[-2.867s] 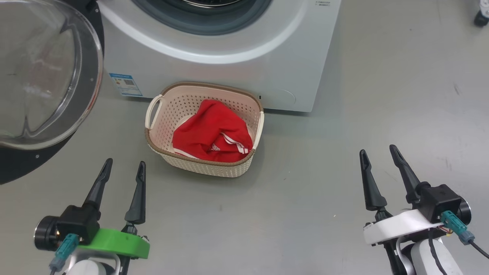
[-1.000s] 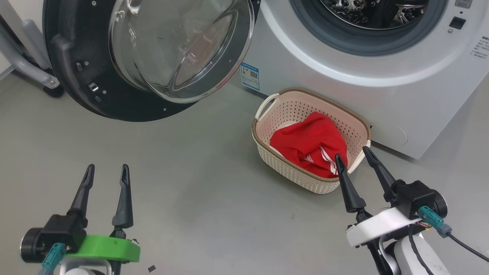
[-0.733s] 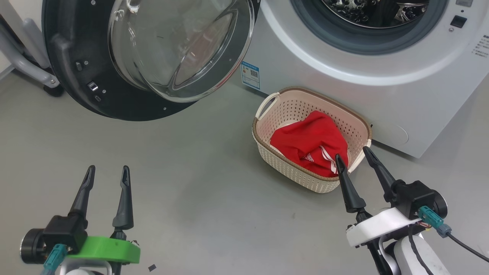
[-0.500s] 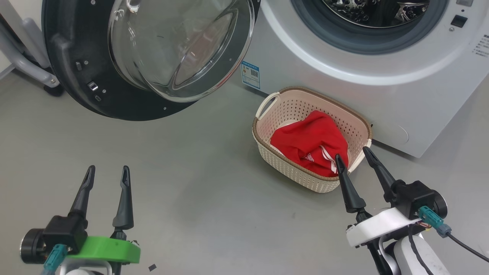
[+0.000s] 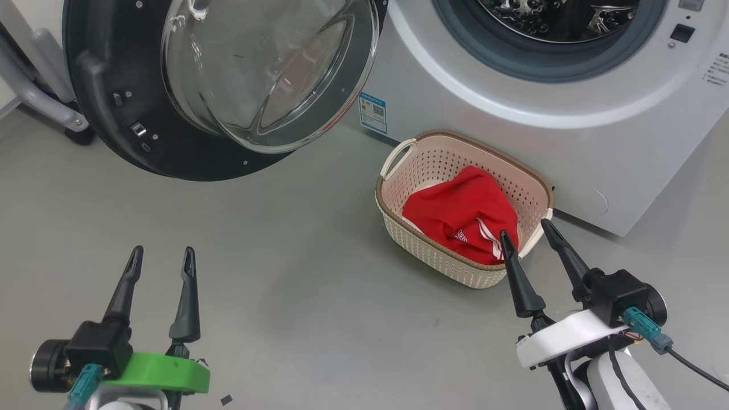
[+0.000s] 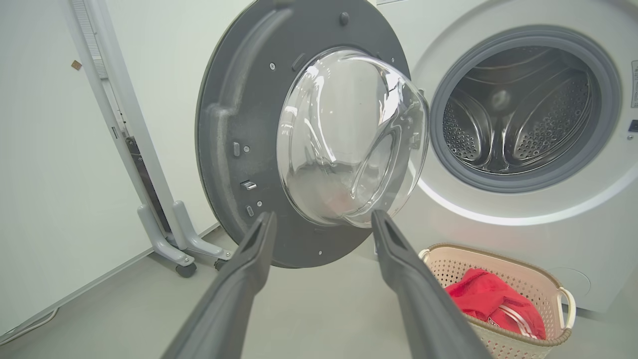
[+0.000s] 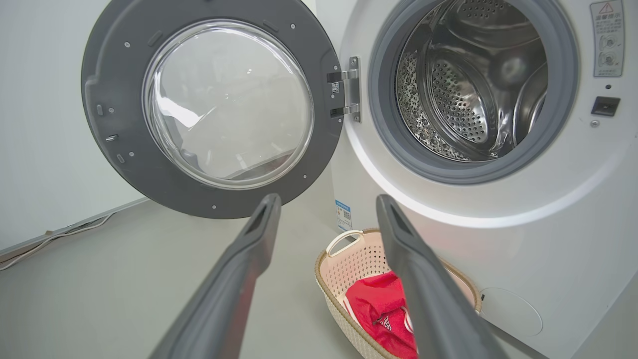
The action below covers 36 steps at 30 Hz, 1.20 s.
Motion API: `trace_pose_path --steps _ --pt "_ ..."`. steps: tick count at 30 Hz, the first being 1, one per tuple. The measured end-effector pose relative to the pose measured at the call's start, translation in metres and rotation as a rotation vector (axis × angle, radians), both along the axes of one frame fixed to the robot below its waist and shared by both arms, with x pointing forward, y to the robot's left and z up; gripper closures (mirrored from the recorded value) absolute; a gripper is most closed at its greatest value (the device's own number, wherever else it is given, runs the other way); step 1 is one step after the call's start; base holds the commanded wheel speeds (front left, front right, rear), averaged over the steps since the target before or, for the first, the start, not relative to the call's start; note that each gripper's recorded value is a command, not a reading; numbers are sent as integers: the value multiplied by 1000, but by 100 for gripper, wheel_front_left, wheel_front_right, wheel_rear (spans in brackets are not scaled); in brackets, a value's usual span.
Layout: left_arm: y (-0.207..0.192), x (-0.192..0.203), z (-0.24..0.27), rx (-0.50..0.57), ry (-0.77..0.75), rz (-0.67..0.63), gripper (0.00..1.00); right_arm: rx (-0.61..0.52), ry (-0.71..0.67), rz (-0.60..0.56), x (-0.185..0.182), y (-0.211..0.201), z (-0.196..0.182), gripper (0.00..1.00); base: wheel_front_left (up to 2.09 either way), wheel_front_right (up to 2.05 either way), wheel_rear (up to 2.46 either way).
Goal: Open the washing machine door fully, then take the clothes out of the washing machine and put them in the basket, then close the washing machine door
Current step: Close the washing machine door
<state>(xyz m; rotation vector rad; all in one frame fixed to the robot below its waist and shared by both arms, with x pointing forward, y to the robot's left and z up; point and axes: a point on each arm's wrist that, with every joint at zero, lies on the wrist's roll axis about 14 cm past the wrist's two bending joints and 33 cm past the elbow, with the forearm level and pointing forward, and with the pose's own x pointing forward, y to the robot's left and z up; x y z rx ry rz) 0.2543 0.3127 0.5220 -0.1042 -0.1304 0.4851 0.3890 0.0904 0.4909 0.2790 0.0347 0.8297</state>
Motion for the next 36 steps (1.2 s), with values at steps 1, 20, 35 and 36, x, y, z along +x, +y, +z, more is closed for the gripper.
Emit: trace_pose_path --steps 1,20,35,36 --pt "0 0 0 0 -1 0 0 0 0 0 0 0 0 0 0 0 0" --pt "3 5 -1 0 12 9 100 -7 27 13 2 2 -14 0 0 0 0" --pt "87 11 89 248 -123 166 100 -69 11 46 18 -4 -34 0 0 0 0" --pt "91 12 97 267 -137 172 100 -70 12 44 20 -5 -35 0 0 0 0"
